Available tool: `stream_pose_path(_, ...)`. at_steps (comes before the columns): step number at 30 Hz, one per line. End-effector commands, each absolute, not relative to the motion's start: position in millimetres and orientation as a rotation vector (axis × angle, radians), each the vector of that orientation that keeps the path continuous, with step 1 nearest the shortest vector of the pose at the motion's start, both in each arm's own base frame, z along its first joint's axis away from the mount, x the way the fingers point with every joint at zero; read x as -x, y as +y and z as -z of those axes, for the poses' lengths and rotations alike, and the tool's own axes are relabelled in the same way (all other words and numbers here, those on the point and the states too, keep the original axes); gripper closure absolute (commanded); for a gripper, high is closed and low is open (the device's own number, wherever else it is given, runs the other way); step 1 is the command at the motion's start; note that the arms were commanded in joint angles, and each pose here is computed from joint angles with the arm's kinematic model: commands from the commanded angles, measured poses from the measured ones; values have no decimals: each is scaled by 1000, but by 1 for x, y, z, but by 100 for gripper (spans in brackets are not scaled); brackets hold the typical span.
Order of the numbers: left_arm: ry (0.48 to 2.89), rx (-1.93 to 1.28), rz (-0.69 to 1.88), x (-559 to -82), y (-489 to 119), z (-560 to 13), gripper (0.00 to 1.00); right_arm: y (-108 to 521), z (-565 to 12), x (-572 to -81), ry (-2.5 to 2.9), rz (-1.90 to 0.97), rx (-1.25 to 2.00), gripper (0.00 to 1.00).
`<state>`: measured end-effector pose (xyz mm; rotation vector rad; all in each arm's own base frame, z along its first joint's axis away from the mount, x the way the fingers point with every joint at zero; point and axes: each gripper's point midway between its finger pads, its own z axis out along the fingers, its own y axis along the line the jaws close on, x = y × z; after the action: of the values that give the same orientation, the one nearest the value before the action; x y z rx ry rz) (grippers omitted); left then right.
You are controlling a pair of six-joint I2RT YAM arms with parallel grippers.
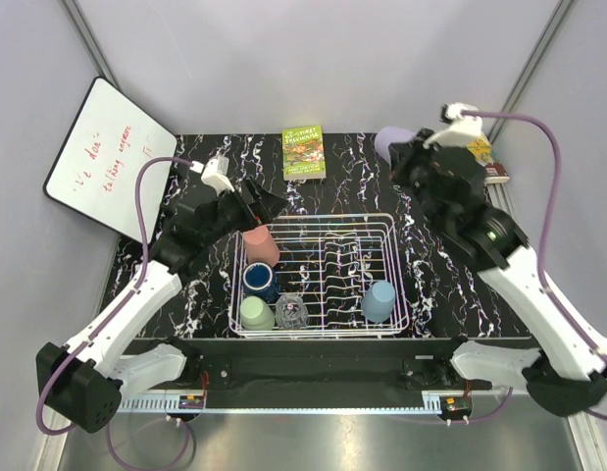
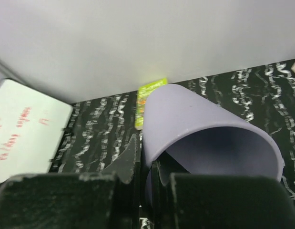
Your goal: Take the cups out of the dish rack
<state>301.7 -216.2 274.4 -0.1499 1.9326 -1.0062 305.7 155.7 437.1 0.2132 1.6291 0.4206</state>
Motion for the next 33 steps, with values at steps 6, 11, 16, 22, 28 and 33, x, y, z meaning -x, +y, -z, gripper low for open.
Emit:
stream_pose_path(6, 2013, 299, 574, -309, -152, -252, 1, 139, -371, -414, 1911, -167, -319, 100)
stream_pose_path(11, 2037, 323, 496, -308, -141, -239, 1, 98, -324, -465, 2022, -97, -480, 100)
stream_pose_path(16, 2080, 336, 447, -313, -139, -226, 1, 85, -284, -491, 2159, -76, -578, 100)
stream_pose_path(22, 2141, 354, 391, -319, -139, -206, 1, 74, -227, -495, 2309, 99, -593, 100)
stream_pose_path(28, 2211, 361, 362, -321, -142, -191, 1, 71, -174, -496, 2433, 154, -601, 100)
stream_pose_path(33, 2237, 360, 353, -322, -143, -187, 1, 75, -147, -496, 2492, 151, -621, 100)
